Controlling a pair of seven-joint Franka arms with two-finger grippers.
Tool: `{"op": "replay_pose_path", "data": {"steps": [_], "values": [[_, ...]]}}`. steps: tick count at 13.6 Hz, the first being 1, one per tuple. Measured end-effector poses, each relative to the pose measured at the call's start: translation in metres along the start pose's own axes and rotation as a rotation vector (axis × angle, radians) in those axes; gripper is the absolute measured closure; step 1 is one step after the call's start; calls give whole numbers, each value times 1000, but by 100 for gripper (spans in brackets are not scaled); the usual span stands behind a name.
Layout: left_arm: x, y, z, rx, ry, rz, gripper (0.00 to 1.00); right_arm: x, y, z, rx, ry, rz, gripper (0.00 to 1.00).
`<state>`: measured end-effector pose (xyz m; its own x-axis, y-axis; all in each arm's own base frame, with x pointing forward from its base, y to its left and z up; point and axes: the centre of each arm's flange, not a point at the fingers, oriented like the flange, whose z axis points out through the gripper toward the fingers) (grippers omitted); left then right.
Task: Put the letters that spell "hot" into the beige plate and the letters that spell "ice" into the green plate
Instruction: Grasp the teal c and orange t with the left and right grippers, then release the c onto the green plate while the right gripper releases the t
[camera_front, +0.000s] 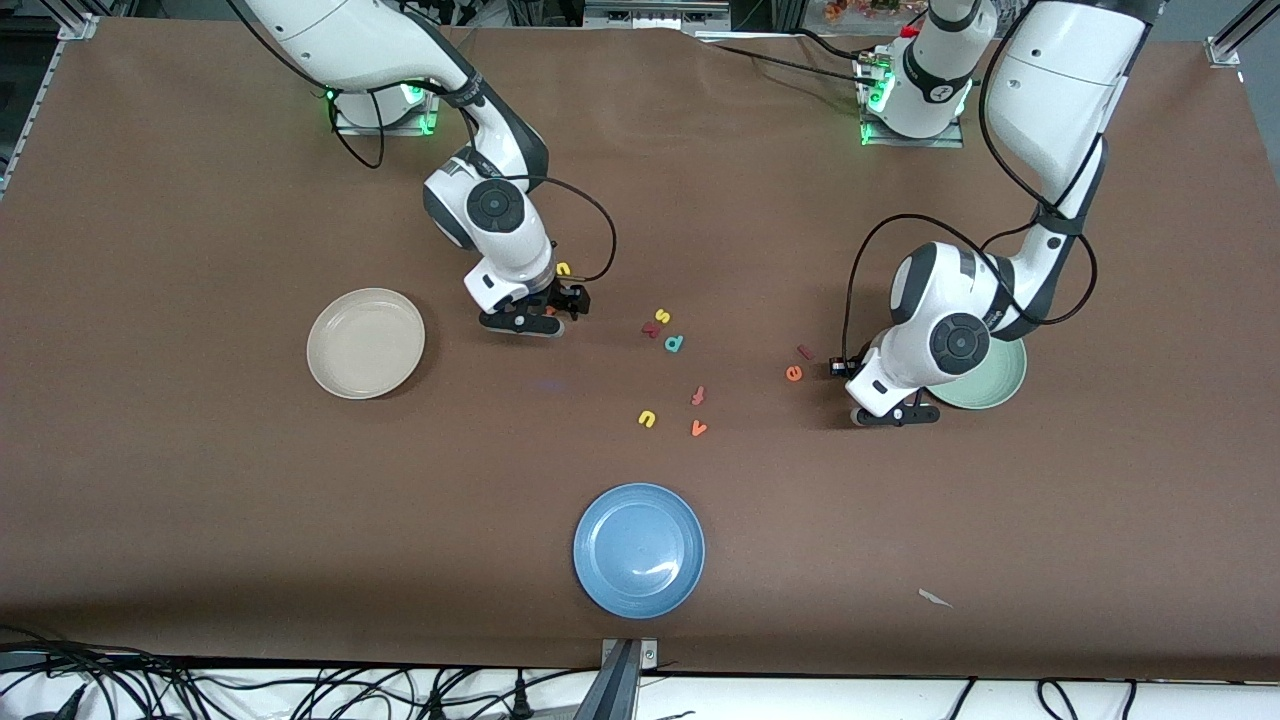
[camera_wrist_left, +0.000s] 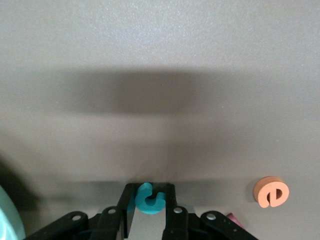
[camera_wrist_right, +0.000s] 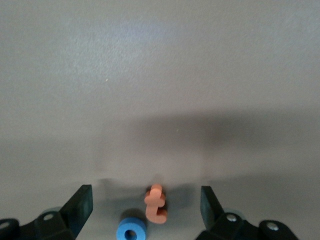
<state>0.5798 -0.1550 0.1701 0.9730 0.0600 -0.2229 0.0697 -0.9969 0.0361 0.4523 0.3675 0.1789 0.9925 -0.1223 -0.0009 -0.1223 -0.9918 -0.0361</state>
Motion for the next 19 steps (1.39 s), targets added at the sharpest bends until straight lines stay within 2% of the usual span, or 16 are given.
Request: {"op": "replay_pose_path", "data": {"steps": [1, 4, 5, 6, 7, 9, 10, 13, 16, 19], "values": [[0, 0, 0, 0, 0, 0, 72, -2, -1, 0, -1, -1, -1, 5], [0, 0, 0, 0, 0, 0, 72, -3, -1, 1, -8, 6, -17, 28], [0, 0, 0, 0, 0, 0, 72, -4, -1, 2, -11, 7, -22, 30], [1, 0, -1, -1, 2, 0, 72, -5, 0, 3, -15, 6, -26, 35], [2, -1, -3, -2, 7, -2, 72, -6, 1, 4, -20, 9, -34, 35], [6, -2, -15, -3, 6, -5, 72, -7, 2, 5, -25, 11, -44, 52], [8, -3, -26, 0, -4, -6, 72, -8, 2, 5, -26, 12, -46, 52], [13, -11, -75, 9, -51, 1, 72, -8, 4, 3, -28, 16, -47, 81], [19, -48, -123, 1, -88, 43, 72, -8, 3, 3, -28, 17, -48, 81], [24, -114, -143, -30, -101, 85, 72, 4, 11, -20, -48, 39, -73, 81]]}}
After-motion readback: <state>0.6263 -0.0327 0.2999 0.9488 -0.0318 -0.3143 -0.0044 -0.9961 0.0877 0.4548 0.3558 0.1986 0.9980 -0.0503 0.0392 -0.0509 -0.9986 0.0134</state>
